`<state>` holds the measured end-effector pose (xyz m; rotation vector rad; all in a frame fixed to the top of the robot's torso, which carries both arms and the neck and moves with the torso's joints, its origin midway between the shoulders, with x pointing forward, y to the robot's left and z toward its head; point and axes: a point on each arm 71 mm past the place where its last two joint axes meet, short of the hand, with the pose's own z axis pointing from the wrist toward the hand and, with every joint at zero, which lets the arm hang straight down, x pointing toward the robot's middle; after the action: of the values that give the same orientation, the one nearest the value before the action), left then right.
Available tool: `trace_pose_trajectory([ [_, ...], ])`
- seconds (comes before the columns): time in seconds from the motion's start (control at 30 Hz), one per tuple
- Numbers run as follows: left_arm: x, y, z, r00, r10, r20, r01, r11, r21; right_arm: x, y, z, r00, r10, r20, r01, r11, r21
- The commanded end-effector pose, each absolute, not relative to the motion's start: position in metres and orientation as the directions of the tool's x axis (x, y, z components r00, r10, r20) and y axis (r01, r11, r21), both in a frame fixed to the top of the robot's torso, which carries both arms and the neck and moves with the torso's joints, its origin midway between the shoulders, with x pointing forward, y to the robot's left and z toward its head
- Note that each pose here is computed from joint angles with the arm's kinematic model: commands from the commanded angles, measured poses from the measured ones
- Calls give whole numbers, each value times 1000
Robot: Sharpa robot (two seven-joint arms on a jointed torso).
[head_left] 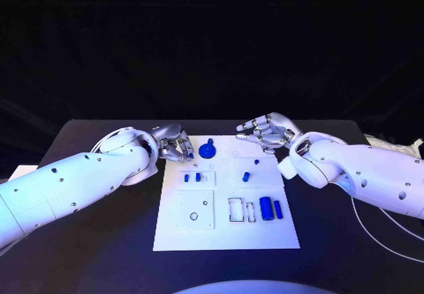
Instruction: Assemble the parts on the task board
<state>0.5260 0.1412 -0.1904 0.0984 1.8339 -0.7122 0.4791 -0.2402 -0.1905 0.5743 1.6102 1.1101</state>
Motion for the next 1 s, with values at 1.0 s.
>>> trace_pose_trajectory([
  [1.0,524,127,-209,-419,-170,-892,424,832,-357,478,-237,-191,-354,803,-480,-170,449,877],
])
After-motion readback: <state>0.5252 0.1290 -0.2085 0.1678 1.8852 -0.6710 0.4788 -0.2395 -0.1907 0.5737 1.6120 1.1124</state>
